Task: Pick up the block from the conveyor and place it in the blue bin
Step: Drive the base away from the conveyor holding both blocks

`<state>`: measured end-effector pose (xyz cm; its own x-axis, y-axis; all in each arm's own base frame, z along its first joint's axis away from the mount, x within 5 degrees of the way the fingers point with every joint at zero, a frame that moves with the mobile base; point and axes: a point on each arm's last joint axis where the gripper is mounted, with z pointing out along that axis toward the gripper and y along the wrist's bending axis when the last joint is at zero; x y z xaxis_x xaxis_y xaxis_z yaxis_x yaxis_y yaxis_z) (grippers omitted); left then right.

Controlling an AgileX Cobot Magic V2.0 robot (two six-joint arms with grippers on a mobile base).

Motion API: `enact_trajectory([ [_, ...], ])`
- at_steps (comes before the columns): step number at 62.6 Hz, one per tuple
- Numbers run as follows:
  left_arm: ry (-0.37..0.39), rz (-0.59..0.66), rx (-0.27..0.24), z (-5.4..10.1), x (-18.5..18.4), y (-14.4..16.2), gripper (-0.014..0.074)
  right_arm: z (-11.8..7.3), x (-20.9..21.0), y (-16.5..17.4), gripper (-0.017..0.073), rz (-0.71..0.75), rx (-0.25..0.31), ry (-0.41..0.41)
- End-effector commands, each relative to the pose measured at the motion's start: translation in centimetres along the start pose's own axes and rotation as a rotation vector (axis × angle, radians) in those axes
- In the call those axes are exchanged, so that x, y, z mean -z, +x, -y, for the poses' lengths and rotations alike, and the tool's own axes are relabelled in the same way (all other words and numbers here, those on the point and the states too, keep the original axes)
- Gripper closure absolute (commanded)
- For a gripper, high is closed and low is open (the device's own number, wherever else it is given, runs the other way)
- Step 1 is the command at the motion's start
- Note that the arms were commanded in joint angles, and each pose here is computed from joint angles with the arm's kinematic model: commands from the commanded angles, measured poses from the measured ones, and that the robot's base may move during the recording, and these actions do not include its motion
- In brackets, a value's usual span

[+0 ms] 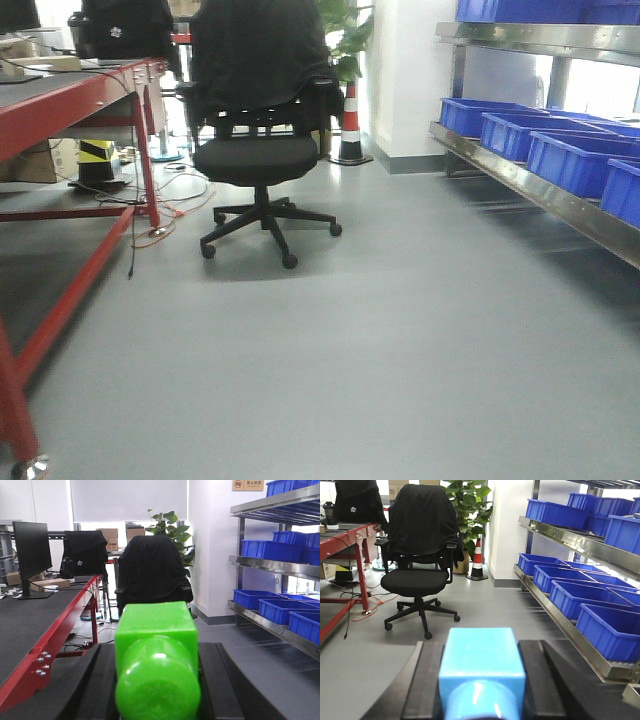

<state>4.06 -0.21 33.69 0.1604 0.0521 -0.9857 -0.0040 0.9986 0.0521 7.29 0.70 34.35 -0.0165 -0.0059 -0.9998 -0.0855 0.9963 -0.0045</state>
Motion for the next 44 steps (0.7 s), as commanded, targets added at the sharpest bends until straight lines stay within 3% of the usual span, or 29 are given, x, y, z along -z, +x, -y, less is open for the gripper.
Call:
enact_trajectory([
  [1, 0.004, 0.022, 0.008, 0.01, 0.07, -0.14, 0.0705, 0.05, 0.21, -0.47, 0.0721, 0.032, 0.018, 0.006],
  [44, 0.004, 0.022, 0.008, 0.01, 0.07, -0.14, 0.0705, 0.05, 0.21, -0.47, 0.0721, 0.032, 0.018, 0.006],
])
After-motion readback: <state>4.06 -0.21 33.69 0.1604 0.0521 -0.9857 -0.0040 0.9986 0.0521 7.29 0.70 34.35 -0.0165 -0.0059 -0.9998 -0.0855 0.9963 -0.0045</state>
